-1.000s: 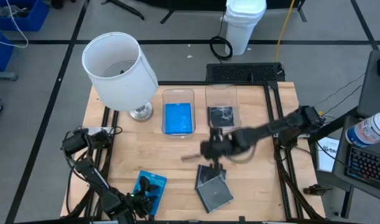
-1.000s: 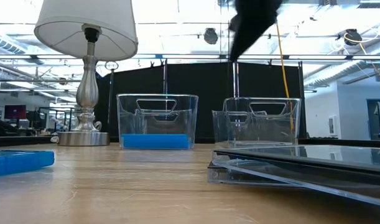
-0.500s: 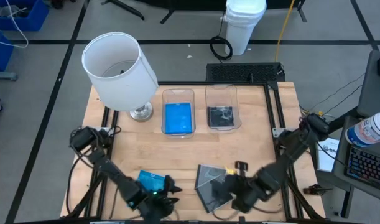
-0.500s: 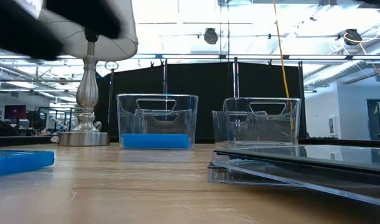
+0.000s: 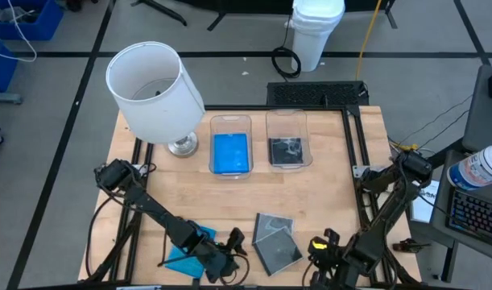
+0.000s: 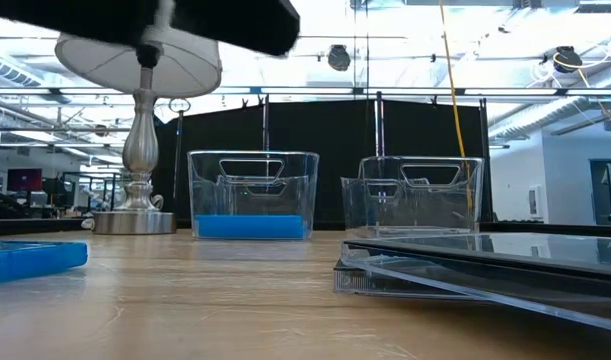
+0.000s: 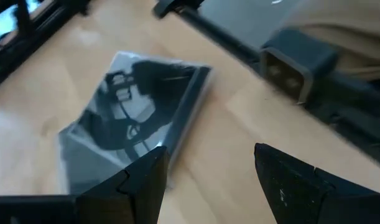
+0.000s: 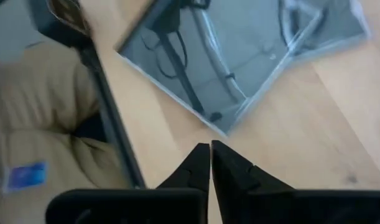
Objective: Pick & place jewel cases by type
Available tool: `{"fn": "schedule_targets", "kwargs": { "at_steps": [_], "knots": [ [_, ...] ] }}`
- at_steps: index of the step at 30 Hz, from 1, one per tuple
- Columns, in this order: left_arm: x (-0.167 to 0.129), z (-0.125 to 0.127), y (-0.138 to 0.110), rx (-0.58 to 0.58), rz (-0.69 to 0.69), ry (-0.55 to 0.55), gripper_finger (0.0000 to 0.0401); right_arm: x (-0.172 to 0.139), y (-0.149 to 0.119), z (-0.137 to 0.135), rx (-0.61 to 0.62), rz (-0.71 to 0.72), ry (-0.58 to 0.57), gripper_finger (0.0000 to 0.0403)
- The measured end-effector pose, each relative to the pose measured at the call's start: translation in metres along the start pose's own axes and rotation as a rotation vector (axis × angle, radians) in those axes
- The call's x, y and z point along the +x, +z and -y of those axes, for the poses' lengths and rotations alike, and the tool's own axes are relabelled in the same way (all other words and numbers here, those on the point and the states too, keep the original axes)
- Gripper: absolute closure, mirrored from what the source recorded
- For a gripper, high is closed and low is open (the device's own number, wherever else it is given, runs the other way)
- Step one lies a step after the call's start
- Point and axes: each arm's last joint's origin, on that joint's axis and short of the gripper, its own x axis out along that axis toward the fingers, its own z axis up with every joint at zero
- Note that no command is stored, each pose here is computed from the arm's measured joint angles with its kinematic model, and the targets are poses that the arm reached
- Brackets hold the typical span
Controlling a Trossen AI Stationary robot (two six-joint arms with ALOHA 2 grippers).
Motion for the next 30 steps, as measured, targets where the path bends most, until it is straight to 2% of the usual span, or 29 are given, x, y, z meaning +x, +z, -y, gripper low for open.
{"fn": "schedule_targets", "kwargs": {
  "at_steps": [4,8,11,16,20,26,30],
  "knots": [
    [0.002,-0.007,-0.003,0.022,-0.016,0.041,0.0160,0.012,-0.006,0.006,0.056,0.025,0.060,0.0349],
    [0.010,-0.010,-0.008,0.106,-0.032,0.049,0.0160,0.024,-0.010,0.019,0.113,-0.016,0.082,0.0299],
    [0.016,-0.010,-0.012,0.161,-0.037,0.062,0.0160,0.023,-0.009,0.029,0.151,-0.032,0.089,0.0258],
    [0.026,-0.010,-0.017,0.219,-0.043,0.085,0.0160,0.011,-0.009,0.046,0.262,0.053,0.114,0.0209],
    [0.032,-0.010,-0.022,0.256,-0.061,0.099,0.0160,0.023,-0.016,0.059,0.366,0.041,0.155,0.0192],
    [0.034,-0.009,-0.022,0.304,-0.067,0.126,0.0160,0.036,-0.023,0.072,0.468,0.035,0.308,0.0192],
    [0.035,-0.007,-0.022,0.332,-0.073,0.144,0.0160,0.041,-0.024,0.078,0.527,-0.013,0.313,0.0191]
  ]
}}
